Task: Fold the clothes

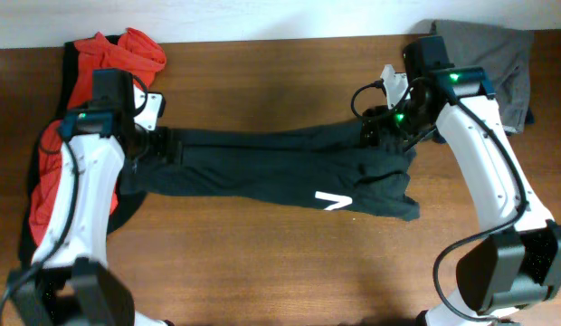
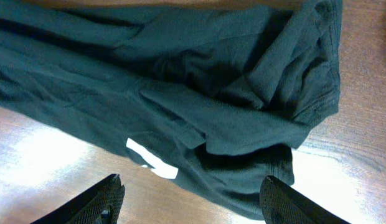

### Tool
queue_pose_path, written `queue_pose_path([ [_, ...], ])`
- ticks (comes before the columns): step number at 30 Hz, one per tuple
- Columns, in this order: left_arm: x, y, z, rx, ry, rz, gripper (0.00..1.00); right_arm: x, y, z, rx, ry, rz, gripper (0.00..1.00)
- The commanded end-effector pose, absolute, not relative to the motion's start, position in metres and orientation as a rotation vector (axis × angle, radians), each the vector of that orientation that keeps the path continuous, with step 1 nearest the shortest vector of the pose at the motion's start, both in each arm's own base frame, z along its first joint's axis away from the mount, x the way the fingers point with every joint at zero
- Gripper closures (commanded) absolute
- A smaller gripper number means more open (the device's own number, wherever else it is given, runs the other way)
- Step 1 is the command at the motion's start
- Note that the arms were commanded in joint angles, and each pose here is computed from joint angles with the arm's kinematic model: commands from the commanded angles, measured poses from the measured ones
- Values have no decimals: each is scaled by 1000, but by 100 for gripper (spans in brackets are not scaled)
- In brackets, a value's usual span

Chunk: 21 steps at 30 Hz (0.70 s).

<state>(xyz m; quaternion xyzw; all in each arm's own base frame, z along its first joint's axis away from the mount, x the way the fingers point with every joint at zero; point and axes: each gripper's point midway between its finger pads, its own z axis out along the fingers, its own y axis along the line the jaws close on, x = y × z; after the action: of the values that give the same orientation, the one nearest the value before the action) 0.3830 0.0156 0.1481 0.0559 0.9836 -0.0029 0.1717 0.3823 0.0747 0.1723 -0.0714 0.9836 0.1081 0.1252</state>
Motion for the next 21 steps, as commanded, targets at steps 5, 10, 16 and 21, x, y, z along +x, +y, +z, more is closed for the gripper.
queue_pose_path([
  [5,408,39,91,120,2859,-23,1,396,79,164,-225,2854,307,25],
  [10,405,66,62,16,2923,-36,1,398,79,152,-222,2886,308,25],
  [16,402,83,31,-56,2974,-72,1,398,79,149,-221,2894,310,25],
  [21,410,88,18,-63,2964,-67,1,396,79,148,-182,2910,314,25],
])
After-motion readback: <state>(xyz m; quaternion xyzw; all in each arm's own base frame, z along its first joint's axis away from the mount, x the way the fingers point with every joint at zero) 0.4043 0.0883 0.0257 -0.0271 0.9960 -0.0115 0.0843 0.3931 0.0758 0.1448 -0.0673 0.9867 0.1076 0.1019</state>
